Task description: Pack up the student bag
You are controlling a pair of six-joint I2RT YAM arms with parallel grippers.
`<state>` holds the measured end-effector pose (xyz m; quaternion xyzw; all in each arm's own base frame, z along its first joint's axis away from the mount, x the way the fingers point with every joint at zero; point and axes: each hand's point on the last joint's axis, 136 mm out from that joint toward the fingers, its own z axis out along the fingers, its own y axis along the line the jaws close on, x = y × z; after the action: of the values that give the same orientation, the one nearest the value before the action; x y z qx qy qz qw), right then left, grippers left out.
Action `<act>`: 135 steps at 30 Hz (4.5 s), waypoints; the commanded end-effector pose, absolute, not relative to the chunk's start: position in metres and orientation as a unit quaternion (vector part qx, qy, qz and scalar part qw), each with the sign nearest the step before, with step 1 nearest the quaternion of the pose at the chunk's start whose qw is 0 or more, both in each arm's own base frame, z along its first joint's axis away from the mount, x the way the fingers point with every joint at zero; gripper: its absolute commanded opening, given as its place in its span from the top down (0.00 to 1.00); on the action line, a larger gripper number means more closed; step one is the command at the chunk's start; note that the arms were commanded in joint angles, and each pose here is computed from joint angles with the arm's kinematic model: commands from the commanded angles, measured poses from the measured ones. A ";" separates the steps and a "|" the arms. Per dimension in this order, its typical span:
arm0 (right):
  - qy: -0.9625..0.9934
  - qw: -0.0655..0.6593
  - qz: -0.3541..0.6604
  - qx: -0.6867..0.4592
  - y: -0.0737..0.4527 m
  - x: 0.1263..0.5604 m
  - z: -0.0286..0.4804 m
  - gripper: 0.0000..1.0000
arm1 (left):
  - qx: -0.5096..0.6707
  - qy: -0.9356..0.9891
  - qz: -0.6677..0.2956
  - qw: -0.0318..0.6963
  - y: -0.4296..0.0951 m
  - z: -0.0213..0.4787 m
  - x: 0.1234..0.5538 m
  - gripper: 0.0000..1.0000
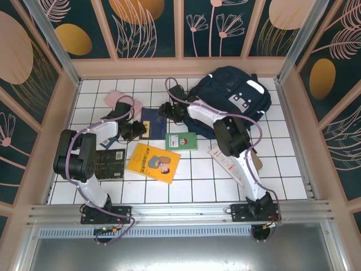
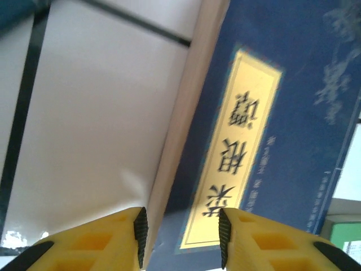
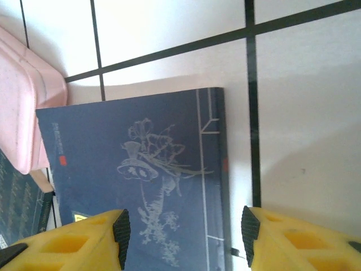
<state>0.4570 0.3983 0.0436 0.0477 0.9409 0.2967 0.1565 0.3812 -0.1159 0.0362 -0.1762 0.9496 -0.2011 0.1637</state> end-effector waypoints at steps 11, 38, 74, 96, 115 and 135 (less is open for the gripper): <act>0.950 0.114 0.289 0.035 0.404 0.403 0.034 0.43 | -0.147 0.968 -0.158 0.125 -0.108 -0.001 0.379 0.63; 0.862 0.128 0.491 -0.013 0.454 0.397 0.125 0.93 | -0.138 0.958 -0.218 0.124 -0.127 0.014 0.378 0.72; 0.720 0.181 0.665 -0.080 0.399 0.396 0.268 1.00 | -0.116 0.738 -0.613 0.259 -0.182 0.244 0.441 0.56; 0.870 0.256 0.419 -0.051 0.296 0.435 0.196 0.46 | -0.105 0.741 -0.600 0.282 -0.173 0.254 0.436 1.00; 0.951 0.284 -0.063 -0.106 0.181 0.459 0.099 0.45 | -0.108 0.749 -0.592 0.278 -0.171 0.245 0.429 1.00; 0.956 0.241 -0.101 -0.136 0.160 0.445 0.046 0.43 | -0.095 0.760 -0.582 0.273 -0.172 0.240 0.420 1.00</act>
<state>0.4569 0.1818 0.0604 -0.1258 0.9525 -0.0653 0.2696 0.4276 -0.1724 0.2176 -0.1299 0.7674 -0.5781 0.2451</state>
